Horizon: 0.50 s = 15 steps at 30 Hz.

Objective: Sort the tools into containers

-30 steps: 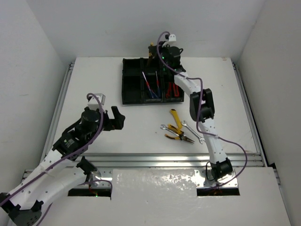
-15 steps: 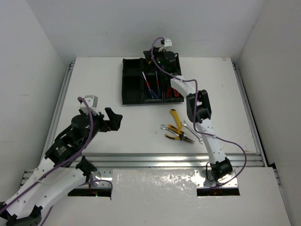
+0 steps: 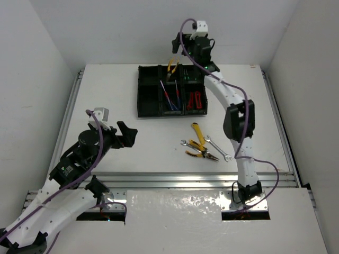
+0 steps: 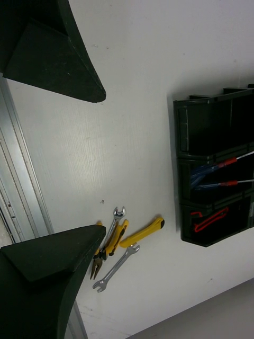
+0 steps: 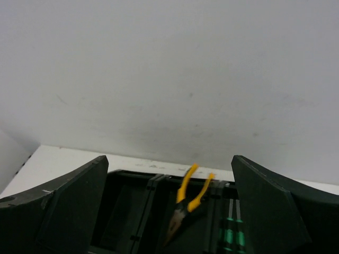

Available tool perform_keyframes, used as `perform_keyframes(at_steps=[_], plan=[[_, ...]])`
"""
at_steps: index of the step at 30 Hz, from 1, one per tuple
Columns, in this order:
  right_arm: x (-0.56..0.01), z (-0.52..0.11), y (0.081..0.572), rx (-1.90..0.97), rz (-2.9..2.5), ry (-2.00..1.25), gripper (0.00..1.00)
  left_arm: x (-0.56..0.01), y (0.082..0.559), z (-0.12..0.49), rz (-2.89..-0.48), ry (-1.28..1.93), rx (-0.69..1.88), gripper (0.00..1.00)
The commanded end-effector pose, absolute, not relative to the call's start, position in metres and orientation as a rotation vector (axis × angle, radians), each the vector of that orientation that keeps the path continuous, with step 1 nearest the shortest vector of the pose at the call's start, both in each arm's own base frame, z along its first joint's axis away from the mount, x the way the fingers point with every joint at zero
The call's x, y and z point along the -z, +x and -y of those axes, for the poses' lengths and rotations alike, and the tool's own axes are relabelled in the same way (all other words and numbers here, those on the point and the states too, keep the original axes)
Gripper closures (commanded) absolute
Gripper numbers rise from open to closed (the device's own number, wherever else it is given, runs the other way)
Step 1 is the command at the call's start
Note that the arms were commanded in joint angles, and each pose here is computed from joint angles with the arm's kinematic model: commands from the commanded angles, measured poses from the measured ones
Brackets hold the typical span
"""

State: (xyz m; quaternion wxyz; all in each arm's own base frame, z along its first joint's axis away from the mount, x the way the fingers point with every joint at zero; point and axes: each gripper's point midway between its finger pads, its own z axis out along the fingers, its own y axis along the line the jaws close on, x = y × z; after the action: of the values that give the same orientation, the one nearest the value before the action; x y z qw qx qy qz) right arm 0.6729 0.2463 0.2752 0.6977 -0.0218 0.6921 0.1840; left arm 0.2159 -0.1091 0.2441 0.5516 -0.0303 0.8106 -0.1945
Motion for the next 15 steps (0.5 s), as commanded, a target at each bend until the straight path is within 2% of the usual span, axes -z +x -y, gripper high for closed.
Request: perform_keyframes(at_steps=[1, 2, 3, 4, 9, 12, 14, 15], plan=[[-0.367, -0.205, 0.631, -0.251, -1.512, -0.024, 0.01, -0.253, 0.221, 0.110, -1.880, -0.076, 0.473, 0.00], [-0.345, -0.190, 0.620, -0.169, -1.630, -0.005, 0.01, -0.254, 0.221, 0.110, -1.880, -0.076, 0.473, 0.01], [-0.367, -0.177, 0.598, -0.143, -1.633, 0.009, 0.01, -0.253, 0.221, 0.110, -1.882, -0.077, 0.472, 0.00], [-0.323, -0.169, 0.584, -0.092, -1.746, -0.009, 0.01, -0.253, 0.222, 0.110, -1.881, -0.078, 0.470, 0.00], [-0.246, -0.165, 0.487, -0.166, -1.926, -0.275, 0.01, -0.253, 0.223, 0.110, -1.881, -0.078, 0.471, 0.00], [-0.203, -0.156, 0.428, -0.198, -2.102, -0.350, 0.19, -0.251, 0.224, 0.110, -1.891, -0.077, 0.464, 0.00], [-0.177, -0.150, 0.395, -0.228, -2.199, -0.335, 0.36, -0.250, 0.225, 0.110, -1.895, -0.077, 0.462, 0.01], [-0.168, -0.157, 0.382, -0.290, -2.226, -0.364, 0.38, -0.249, 0.226, 0.110, -1.900, -0.076, 0.460, 0.00]])
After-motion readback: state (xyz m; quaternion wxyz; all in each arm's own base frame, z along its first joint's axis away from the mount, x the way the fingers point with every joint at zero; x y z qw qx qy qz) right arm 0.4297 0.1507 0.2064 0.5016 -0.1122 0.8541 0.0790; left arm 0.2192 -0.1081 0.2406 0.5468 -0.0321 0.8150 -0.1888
